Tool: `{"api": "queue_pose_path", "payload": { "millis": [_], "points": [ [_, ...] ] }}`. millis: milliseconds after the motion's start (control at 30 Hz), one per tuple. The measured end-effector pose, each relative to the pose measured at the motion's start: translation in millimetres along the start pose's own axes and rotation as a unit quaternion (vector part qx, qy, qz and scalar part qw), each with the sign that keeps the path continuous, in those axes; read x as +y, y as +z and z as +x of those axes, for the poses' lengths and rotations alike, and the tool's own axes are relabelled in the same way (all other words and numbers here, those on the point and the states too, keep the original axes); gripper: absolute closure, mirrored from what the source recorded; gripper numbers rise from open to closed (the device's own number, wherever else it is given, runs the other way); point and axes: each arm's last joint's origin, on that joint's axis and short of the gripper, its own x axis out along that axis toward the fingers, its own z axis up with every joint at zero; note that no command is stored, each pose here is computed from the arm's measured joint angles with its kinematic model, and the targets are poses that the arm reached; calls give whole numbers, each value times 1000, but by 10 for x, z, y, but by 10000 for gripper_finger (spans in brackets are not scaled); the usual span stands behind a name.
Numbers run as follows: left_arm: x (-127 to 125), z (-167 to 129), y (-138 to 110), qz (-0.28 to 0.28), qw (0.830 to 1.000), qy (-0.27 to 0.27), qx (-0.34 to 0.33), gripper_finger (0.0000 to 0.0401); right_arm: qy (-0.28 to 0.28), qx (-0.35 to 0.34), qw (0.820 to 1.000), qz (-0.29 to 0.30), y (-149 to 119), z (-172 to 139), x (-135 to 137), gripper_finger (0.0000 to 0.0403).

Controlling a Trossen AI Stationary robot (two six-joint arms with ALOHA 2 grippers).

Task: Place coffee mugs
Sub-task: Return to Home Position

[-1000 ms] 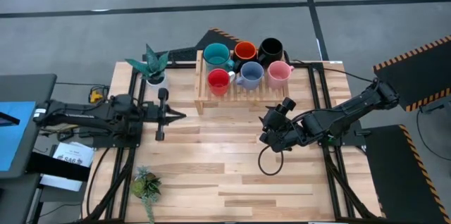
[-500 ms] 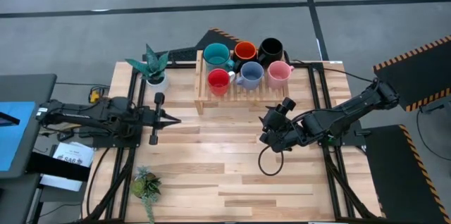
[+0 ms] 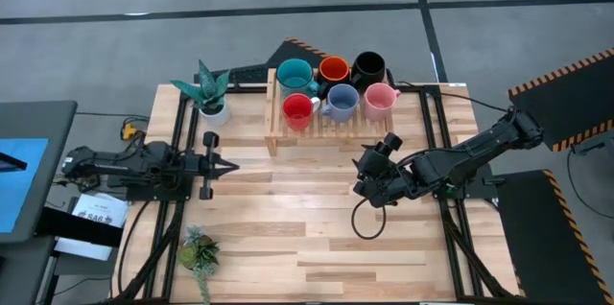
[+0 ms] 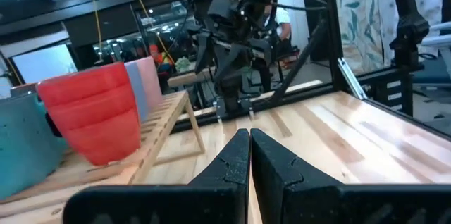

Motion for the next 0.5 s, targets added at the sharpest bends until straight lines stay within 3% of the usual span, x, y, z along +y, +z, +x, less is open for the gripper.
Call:
{"api": "queue_pose_path", "payload": {
  "millis": [500],
  "points": [
    [-19,-91,-84,2,999,-14,40,401,-2,7,1000,-14,-26,-11,-6,154]
  ]
}}
